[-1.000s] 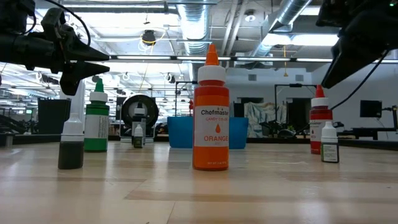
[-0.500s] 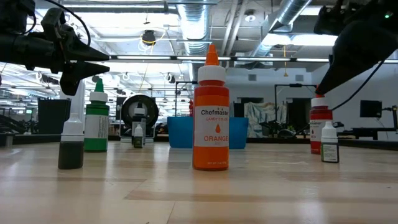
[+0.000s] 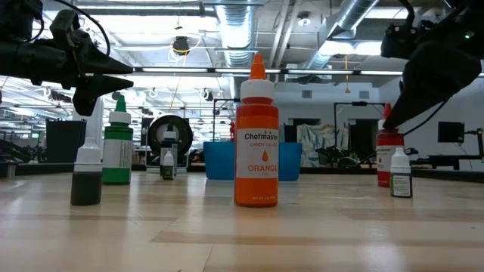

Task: Pick & Place food coloring
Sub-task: Put the large red food coloring bottle into the blue bin

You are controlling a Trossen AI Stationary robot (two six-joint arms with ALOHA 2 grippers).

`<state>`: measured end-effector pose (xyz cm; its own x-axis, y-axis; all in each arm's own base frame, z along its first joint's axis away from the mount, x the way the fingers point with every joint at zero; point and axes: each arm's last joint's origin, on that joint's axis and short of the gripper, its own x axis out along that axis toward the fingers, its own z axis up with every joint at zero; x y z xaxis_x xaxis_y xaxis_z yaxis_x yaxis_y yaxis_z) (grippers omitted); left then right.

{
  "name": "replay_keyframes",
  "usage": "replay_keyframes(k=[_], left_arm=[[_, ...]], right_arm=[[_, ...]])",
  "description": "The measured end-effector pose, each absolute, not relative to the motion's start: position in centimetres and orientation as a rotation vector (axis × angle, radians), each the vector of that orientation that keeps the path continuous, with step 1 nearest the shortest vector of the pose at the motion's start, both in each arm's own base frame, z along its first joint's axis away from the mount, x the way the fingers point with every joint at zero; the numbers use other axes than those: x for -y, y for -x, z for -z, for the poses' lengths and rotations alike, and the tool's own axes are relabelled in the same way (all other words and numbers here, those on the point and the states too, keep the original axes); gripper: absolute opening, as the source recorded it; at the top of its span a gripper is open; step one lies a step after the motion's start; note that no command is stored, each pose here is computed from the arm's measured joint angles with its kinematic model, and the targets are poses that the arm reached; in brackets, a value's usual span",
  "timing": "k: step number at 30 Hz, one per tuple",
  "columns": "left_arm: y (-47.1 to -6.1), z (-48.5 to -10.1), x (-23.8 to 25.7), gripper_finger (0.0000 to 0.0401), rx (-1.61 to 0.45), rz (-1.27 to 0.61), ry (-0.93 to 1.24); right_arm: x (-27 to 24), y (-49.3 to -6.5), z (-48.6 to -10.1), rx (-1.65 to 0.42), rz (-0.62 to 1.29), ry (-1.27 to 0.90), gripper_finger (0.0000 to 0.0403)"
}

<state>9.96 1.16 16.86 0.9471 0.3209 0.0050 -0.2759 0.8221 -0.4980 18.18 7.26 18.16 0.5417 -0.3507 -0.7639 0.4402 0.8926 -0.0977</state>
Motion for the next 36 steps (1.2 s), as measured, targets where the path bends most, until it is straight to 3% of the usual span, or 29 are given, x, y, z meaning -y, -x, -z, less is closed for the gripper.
replay_keyframes(k=[12,23,36], left_arm=[[-10.0,-16.8,-1.2,0.0136,0.091,-0.323,0.516],[-10.0,-16.8,-1.2,0.0136,0.091,-0.323,0.516],[-10.0,-16.8,-1.2,0.0136,0.091,-0.323,0.516]], right_arm=[[-7.2,-18.2,-18.2,-0.867,0.485,-0.1,0.0162],[-7.2,-18.2,-18.2,-0.863,0.49,-0.099,0.0112],[-6.1,-18.6,-18.2,-0.852,0.562,-0.163,0.0111]])
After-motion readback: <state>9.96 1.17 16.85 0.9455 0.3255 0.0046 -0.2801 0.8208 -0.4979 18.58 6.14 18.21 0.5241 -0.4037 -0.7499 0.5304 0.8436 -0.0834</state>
